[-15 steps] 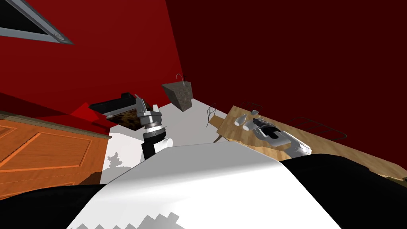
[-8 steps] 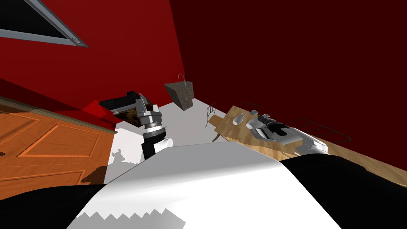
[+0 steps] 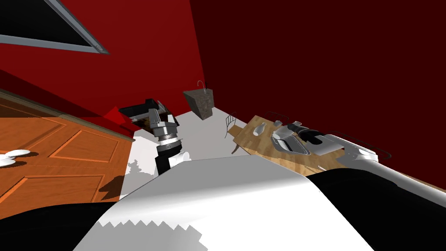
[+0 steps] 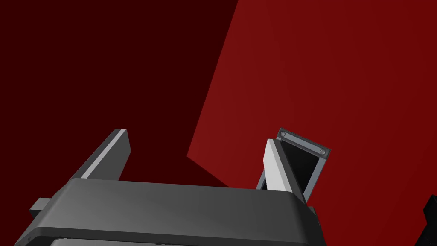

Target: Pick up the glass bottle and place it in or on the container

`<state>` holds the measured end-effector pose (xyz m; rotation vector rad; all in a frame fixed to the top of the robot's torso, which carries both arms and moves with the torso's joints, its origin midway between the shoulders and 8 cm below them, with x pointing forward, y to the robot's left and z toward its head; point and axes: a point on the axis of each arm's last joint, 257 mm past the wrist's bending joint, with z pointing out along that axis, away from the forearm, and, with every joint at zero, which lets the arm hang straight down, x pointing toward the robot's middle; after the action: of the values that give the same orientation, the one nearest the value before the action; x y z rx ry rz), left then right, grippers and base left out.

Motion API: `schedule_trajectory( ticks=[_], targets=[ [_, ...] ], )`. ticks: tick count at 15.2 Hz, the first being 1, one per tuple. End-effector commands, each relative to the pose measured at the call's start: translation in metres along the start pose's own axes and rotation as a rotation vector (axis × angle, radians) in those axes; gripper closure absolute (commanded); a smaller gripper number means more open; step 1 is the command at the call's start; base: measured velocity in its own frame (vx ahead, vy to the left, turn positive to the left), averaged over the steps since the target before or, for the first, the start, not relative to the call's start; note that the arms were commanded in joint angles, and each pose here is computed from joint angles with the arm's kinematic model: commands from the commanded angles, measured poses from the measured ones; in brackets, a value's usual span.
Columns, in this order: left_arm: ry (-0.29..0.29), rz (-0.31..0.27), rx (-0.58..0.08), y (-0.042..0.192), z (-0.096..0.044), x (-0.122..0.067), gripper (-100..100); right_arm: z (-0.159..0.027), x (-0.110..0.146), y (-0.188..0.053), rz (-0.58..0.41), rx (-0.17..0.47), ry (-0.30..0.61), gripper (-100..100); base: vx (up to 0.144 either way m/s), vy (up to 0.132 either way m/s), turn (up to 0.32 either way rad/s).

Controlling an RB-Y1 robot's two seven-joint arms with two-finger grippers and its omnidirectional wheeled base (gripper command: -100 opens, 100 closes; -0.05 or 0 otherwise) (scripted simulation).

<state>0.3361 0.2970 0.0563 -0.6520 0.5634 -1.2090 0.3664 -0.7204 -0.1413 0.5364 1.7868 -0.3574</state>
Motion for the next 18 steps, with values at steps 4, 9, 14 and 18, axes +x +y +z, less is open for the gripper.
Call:
schedule_trajectory(
  ticks=[4, 9, 14, 18],
  targets=[
    [0.0, 0.0, 0.0, 0.0, 0.0, 0.0, 0, 0.001, -0.025, -0.003, 0.008, 0.02, 0.003, 100, -0.106, -0.093, 0.087],
    [0.0, 0.0, 0.0, 0.0, 0.0, 0.0, 0, 0.003, -0.048, -0.003, 0.014, 0.047, 0.016, 100, -0.107, -0.111, 0.073],
    [0.0, 0.0, 0.0, 0.0, 0.0, 0.0, 0, 0.005, -0.062, -0.002, 0.017, 0.074, 0.035, 100, -0.105, -0.106, 0.068],
    [0.0, 0.0, 0.0, 0.0, 0.0, 0.0, 0, 0.006, -0.069, -0.001, 0.017, 0.097, 0.053, 100, -0.134, -0.119, 0.06]
  ],
)
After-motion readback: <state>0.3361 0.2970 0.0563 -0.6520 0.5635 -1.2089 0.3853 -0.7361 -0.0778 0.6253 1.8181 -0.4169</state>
